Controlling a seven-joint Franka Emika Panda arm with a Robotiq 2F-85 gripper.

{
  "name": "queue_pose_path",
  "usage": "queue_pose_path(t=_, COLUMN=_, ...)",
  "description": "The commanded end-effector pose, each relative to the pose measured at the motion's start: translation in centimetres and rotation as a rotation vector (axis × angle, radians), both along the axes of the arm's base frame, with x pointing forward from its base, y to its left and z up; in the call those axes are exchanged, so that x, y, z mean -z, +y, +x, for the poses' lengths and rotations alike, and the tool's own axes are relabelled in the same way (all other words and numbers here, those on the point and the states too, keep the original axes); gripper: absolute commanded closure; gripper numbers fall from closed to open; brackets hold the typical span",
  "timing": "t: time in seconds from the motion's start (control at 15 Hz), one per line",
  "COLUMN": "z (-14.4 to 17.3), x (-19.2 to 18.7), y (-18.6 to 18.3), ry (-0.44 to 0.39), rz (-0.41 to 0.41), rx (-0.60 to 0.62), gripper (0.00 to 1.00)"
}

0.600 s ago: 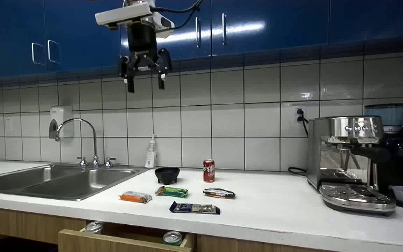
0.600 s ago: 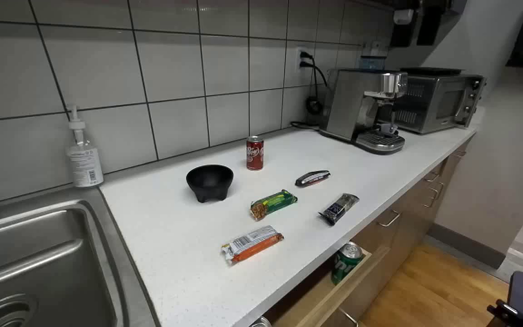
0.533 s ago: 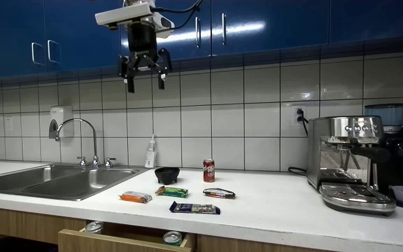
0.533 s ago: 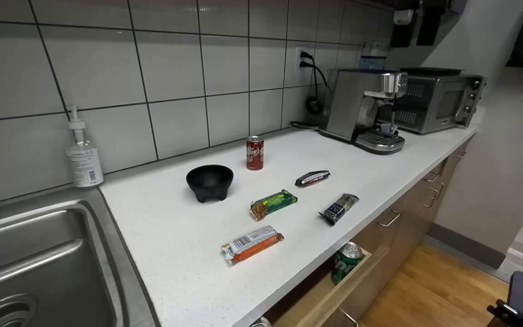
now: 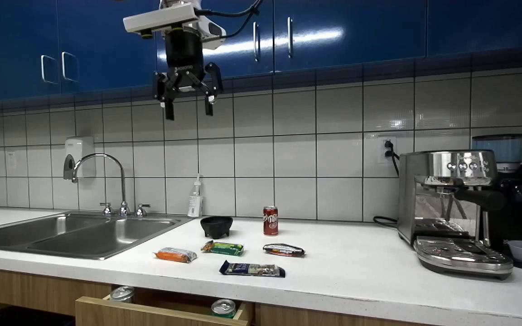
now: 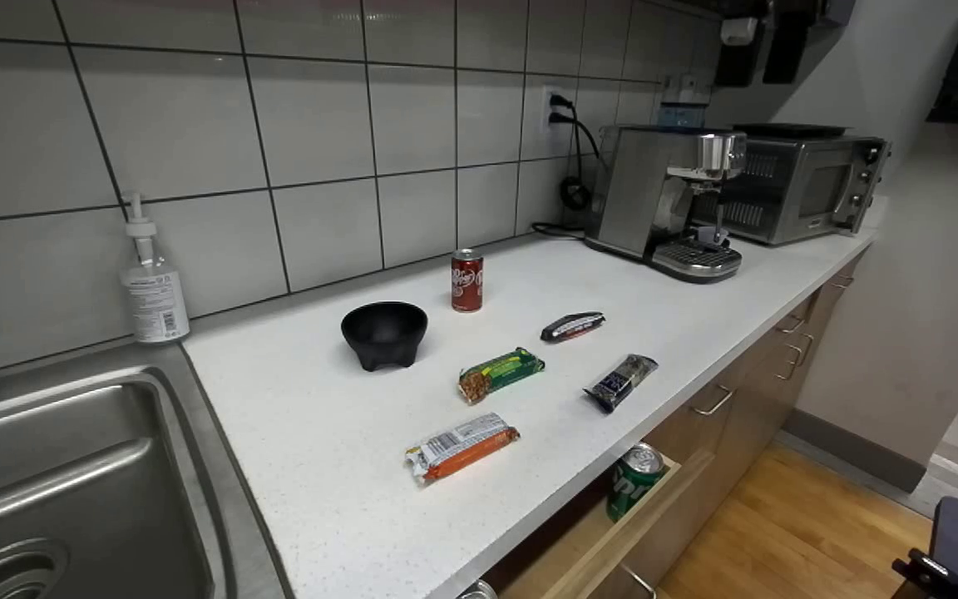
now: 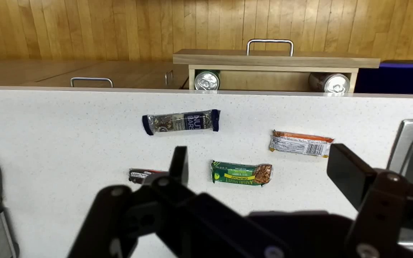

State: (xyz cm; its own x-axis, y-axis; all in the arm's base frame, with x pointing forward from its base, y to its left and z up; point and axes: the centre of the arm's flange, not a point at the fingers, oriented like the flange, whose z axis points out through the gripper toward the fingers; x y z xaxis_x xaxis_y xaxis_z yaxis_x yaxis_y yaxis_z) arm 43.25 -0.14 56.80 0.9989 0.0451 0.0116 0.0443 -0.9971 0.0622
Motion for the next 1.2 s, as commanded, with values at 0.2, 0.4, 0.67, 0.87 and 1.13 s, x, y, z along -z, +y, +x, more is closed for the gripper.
queue_pose_path(t=0.2, z=0.1, x=0.4, y=0.1, ry=-0.004, rz=-0.017, rx=-0.006, gripper=0.00)
queue_pose_path(t=0.4, z=0.3, x=1.4, y=0.2, ry=-0.008, rz=-0.032, rx=-0.009, gripper=0.00)
queue_pose_path(t=0.67, z=0.1, x=3.1, y=0.5, ry=0.005, rz=-0.047, rx=-0.028, gripper=0.00)
queue_pose_path(t=0.87, z=-0.1, x=4.4, y=0.9, ry=0.013, rz=-0.037, rx=-0.041, gripper=0.00)
queue_pose_path(t=1.13, z=-0.6, x=6.1, y=1.4, ry=0.030, rz=-0.036, rx=-0.067, gripper=0.00)
